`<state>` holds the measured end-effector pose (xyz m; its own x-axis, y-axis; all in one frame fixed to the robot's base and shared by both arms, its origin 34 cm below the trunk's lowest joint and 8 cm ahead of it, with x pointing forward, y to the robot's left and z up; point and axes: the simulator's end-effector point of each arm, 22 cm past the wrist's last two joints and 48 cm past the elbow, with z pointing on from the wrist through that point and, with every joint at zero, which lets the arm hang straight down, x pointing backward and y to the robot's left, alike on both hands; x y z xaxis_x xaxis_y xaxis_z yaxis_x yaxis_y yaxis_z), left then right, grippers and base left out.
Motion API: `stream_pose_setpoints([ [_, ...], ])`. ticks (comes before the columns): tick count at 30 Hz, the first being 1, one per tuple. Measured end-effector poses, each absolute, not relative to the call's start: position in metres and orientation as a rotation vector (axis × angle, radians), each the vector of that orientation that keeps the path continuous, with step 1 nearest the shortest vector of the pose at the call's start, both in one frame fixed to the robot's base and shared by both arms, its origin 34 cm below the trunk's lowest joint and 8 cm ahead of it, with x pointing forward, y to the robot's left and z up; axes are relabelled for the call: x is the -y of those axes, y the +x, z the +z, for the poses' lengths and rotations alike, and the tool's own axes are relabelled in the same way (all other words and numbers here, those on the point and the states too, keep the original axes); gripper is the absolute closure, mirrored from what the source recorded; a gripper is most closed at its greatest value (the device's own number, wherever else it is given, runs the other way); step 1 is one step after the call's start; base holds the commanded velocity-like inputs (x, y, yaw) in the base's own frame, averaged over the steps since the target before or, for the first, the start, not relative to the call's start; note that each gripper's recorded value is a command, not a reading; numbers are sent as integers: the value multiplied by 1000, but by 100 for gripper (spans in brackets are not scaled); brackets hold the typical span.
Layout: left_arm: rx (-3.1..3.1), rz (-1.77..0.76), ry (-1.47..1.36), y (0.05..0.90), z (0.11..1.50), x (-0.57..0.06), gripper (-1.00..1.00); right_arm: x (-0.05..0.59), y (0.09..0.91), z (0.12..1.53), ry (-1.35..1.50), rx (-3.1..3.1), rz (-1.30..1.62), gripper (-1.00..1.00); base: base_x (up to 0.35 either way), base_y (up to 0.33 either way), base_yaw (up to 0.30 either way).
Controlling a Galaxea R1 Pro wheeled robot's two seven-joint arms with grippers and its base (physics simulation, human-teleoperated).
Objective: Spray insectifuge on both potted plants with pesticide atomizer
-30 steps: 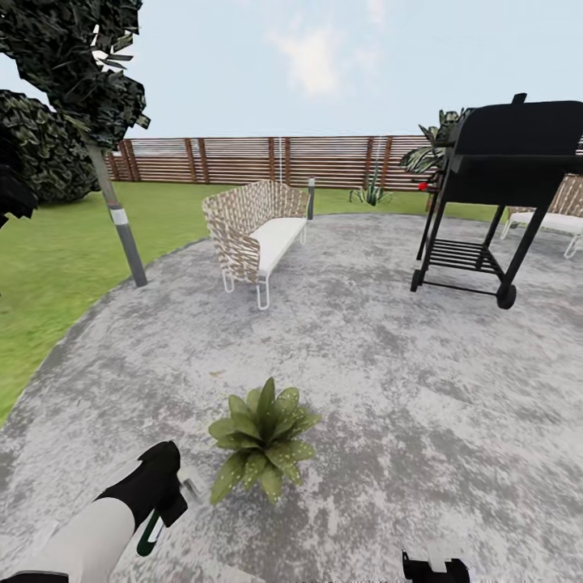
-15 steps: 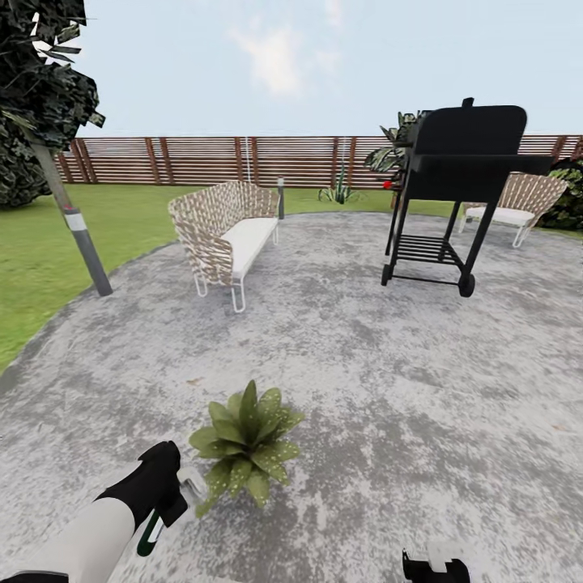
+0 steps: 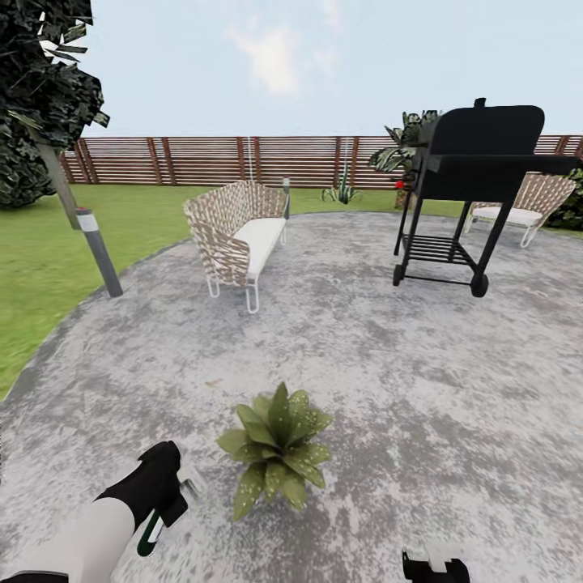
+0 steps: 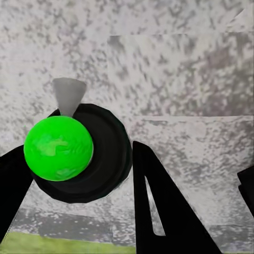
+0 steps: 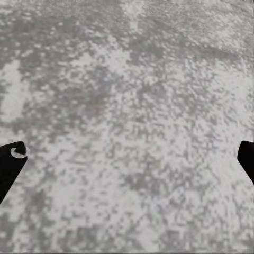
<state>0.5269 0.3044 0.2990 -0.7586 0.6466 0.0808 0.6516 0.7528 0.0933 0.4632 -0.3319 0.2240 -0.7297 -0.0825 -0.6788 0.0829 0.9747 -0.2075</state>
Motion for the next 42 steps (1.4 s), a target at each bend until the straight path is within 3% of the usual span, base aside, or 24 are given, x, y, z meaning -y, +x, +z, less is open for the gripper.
stream_pose_setpoints([
  [11, 2901, -179, -1074, 527, 299, -304, 100, 332, 463, 224, 1, -2371, -289, -100, 121, 291, -271],
  [26, 2926, -212, -1109, 549, 317, -311, 100, 332, 463, 224, 2, -2371, -290, -100, 3, 17, -281],
  [34, 2850, -6, -1082, 544, 347, -334, 100, 332, 462, 223, -2, -2373, -288, -100, 0, 0, -36],
  [42, 2810, -13, -1163, 553, 357, -322, 100, 331, 463, 223, 0, -2372, -287, -100, -63, 81, -6],
])
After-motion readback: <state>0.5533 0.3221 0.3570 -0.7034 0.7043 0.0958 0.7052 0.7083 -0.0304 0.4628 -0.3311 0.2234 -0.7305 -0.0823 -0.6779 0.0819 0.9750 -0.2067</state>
